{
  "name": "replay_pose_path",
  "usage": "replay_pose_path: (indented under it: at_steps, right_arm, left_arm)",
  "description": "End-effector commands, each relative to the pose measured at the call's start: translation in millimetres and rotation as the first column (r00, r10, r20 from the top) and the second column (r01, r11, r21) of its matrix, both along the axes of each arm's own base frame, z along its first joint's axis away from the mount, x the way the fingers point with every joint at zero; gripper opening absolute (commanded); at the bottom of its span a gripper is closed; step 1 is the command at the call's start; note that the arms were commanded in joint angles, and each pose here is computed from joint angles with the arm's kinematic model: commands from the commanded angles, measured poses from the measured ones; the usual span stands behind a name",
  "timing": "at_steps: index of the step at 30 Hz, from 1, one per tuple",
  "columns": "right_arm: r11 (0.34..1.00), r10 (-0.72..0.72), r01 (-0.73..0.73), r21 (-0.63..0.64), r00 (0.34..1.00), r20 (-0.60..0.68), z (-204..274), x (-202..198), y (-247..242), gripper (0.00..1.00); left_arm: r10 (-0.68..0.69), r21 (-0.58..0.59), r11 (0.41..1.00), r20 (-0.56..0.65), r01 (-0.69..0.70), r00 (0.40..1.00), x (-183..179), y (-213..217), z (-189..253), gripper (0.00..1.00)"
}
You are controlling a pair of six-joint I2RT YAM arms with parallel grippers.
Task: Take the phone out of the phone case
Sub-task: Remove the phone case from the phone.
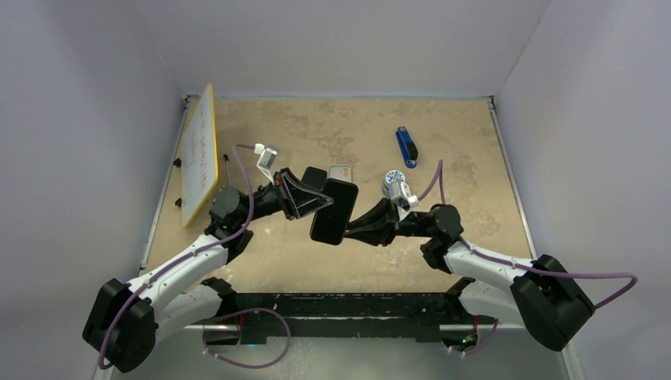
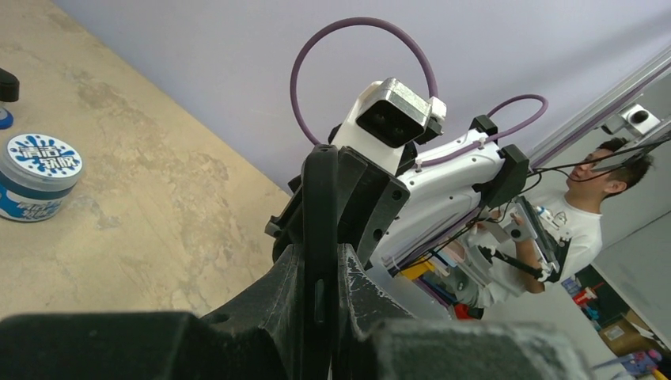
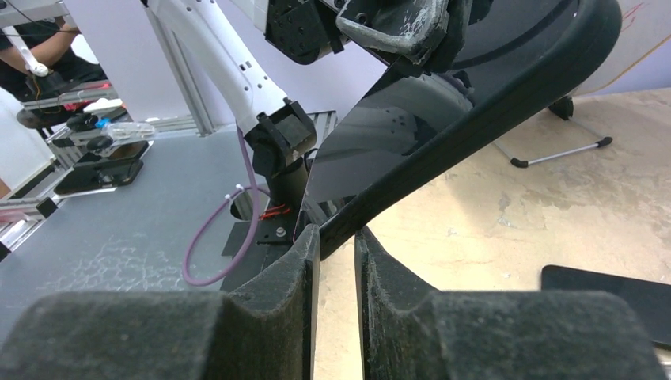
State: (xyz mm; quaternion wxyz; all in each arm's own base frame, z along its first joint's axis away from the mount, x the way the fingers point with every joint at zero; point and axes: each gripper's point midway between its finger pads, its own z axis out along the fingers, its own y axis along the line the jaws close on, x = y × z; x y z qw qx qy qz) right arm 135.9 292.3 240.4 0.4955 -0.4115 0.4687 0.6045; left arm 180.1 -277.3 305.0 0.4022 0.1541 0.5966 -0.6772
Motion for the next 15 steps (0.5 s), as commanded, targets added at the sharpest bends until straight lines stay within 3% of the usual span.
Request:
replay_pose_path:
  at_steps: [1, 9, 15]
  right_arm:
    - [0.999, -0.041, 0.04, 0.02, 0.999, 0.03, 4, 10, 0, 0.2]
    - [0.995, -0.104, 0.104, -0.007, 0.994, 0.021, -5, 24, 1, 0.11]
    - [0.987, -0.16, 0.161, 0.023, 0.987, -0.013, 6, 32, -1, 0.15]
  left_arm:
    - [-0.094, -0.128, 0.986, 0.093, 0.106, 0.991, -24, 3, 42, 0.0]
    - [-0.123, -0.152, 0.979, 0.072, 0.133, 0.99, -27, 3, 40, 0.0]
    - [-0.108, -0.142, 0.983, 0.053, 0.115, 0.993, -24, 2, 32, 0.0]
